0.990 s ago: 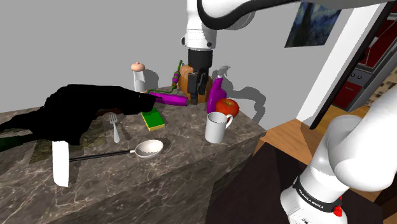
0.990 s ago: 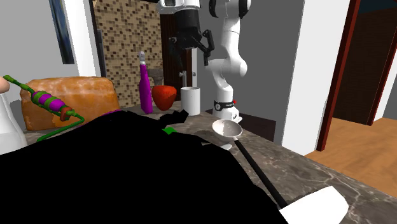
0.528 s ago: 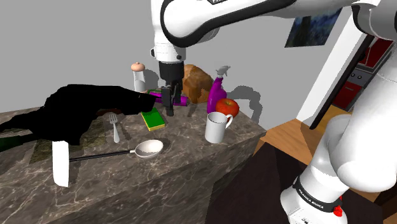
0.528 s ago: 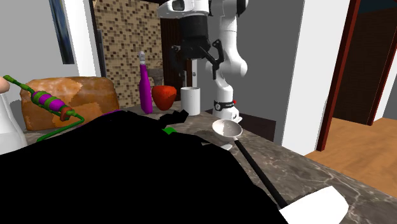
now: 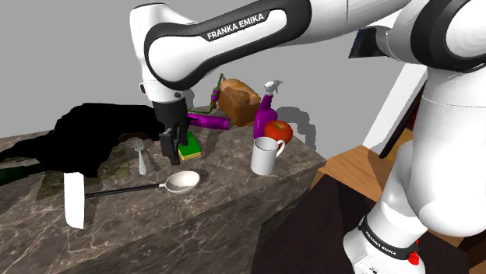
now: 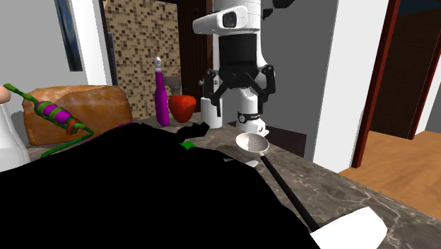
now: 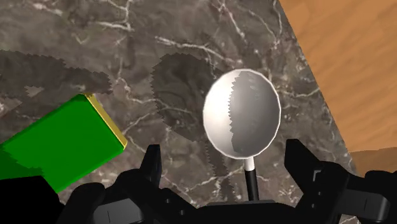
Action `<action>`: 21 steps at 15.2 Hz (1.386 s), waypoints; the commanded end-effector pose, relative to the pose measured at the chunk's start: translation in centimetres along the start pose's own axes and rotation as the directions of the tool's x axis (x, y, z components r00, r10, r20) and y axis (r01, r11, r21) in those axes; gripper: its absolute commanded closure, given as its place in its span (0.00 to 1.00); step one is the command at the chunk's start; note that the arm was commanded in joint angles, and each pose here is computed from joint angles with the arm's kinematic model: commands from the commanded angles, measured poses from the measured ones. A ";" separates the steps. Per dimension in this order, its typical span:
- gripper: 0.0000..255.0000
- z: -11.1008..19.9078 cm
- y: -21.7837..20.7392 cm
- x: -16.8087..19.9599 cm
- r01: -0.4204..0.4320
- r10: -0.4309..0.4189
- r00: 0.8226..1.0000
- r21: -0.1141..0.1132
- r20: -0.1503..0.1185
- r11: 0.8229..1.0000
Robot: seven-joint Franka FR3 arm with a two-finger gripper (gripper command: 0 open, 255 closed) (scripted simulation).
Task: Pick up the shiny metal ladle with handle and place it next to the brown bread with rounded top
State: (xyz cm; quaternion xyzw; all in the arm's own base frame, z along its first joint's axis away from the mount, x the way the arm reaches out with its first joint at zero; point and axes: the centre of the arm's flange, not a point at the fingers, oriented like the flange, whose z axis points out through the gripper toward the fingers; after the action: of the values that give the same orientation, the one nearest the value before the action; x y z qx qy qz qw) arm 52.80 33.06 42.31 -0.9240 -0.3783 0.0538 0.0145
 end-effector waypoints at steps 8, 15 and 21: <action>0.00 5.0 -4.8 7.9 0.159 -0.158 0.987 -0.031 0.027 0.987; 0.00 8.4 -4.7 7.8 0.159 -0.158 0.987 -0.031 0.027 0.987; 0.00 8.4 -4.7 7.8 0.159 -0.158 0.987 -0.031 0.027 0.987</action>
State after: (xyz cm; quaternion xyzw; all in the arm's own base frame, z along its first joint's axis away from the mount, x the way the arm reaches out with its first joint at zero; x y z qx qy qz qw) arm 54.11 41.78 33.55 -0.8904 -0.4515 0.0574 -0.0012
